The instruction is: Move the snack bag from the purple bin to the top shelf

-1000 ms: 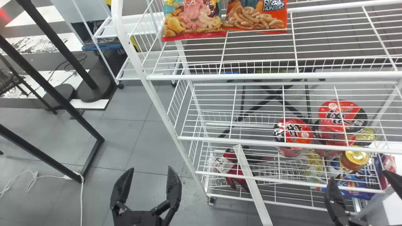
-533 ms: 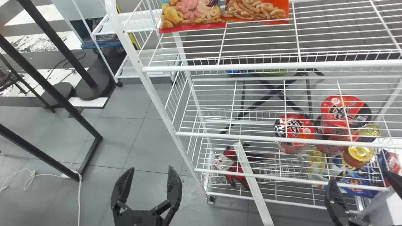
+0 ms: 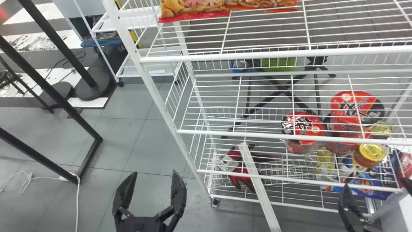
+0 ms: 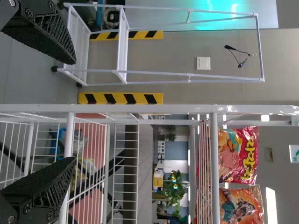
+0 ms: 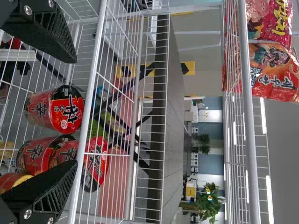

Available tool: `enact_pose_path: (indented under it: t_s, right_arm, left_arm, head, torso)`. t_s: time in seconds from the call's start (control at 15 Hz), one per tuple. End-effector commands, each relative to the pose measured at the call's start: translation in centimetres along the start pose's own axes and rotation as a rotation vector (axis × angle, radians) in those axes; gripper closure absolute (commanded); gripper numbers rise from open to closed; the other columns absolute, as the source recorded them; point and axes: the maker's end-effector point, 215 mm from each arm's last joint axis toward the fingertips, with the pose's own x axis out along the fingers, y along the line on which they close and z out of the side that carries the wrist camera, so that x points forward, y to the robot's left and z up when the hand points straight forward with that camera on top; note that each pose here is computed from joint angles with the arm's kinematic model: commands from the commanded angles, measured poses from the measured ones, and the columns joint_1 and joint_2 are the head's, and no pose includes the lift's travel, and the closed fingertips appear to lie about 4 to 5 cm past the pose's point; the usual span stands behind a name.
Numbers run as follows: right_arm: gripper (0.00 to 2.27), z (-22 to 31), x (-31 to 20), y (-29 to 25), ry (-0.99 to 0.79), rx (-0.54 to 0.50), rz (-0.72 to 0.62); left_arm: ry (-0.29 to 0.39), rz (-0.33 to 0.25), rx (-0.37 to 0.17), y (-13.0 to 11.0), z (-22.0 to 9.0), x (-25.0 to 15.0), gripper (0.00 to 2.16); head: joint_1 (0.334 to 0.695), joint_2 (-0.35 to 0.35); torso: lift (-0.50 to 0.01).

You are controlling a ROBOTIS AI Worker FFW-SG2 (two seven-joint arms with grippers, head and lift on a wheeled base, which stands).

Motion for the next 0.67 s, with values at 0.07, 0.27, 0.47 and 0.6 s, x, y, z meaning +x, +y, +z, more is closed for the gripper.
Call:
enact_pose_path:
  t_s: [0.07, 0.27, 0.47, 0.6]
  right_arm:
    - [0.02, 0.14, 0.05, 0.03, -0.004, 0.002, 0.000]
    - [0.02, 0.06, 0.17, -0.03, -0.004, 0.002, 0.000]
    - [0.02, 0.15, 0.19, -0.02, -0.006, 0.003, -0.001]
    - [0.02, 0.26, 0.29, -0.15, -0.009, 0.000, -0.004]
  left_arm:
    - [0.003, 0.000, 0.004, 0.11, -0.16, -0.03, 0.07]
    - [0.001, 0.000, 0.003, 0.10, -0.15, 0.06, 0.07]
    - [-0.001, -0.001, 0.005, 0.15, -0.18, 0.24, 0.07]
    - [-0.002, -0.003, 0.005, 0.11, -0.17, 0.33, 0.07]
  head:
    - [0.695, 0.236]
    - [0.695, 0.238]
    - [0.695, 0.237]
    - [0.695, 0.237]
  torso:
    - [-0.313]
    - [-0.325]
    - [-0.336]
    - [-0.344]
